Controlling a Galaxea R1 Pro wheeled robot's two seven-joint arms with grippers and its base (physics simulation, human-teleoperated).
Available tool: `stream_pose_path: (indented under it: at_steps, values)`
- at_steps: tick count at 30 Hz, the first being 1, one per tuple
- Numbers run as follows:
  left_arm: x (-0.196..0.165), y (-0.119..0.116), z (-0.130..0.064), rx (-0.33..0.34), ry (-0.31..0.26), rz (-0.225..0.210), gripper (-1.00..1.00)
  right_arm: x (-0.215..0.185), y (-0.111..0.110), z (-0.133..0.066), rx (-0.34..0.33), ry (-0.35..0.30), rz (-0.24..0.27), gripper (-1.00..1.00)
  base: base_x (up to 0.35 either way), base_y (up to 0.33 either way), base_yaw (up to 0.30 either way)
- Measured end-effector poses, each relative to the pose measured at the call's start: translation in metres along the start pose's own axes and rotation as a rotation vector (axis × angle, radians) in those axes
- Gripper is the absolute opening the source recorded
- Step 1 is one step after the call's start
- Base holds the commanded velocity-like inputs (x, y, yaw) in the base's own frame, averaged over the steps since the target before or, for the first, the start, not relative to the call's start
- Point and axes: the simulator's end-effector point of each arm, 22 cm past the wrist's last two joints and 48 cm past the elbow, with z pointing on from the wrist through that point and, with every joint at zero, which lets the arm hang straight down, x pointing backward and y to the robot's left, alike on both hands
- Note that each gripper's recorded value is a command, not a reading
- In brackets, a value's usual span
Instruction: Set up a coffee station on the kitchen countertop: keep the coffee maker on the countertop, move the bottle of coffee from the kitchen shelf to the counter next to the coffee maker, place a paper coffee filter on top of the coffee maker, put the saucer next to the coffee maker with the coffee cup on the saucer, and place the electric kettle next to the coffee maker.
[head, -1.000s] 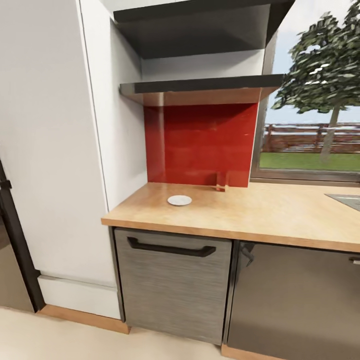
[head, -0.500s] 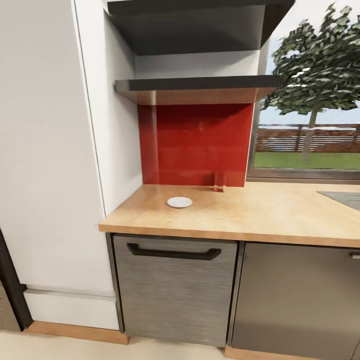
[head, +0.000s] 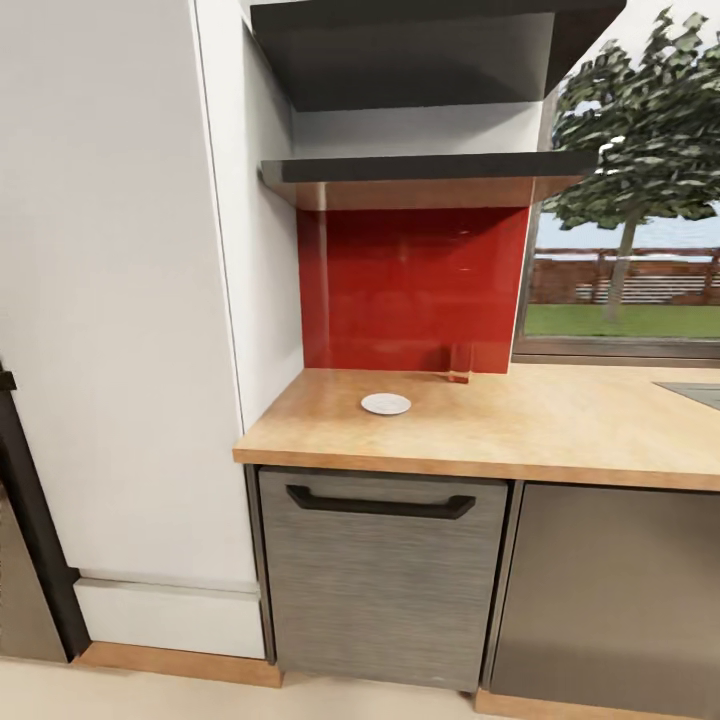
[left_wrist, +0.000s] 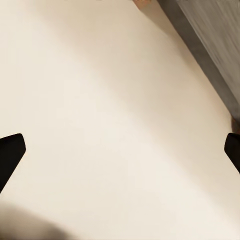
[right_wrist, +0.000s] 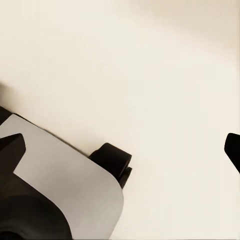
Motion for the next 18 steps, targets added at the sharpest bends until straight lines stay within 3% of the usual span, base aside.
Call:
stream_pose_path:
  at_steps: [8,12,15,18]
  values:
    - [-0.002,-0.002,0.000,0.012,0.001,0.013,1.00,-0.025,-0.036,-0.013,0.057,-0.034,-0.010,1.00,0.000,0.002,0.000]
    - [-0.010,-0.006,0.001,0.024,-0.013,0.027,1.00,-0.065,-0.052,-0.016,0.075,-0.085,-0.026,1.00,0.000,0.000,0.000]
    - [-0.021,-0.014,0.003,0.044,-0.033,0.042,1.00,-0.090,-0.055,-0.018,0.065,-0.114,-0.040,1.00,0.000,0.000,0.000]
    - [-0.035,-0.030,0.006,0.089,-0.057,0.082,1.00,-0.120,-0.049,-0.021,0.003,-0.150,-0.061,1.00,0.000,0.000,0.000]
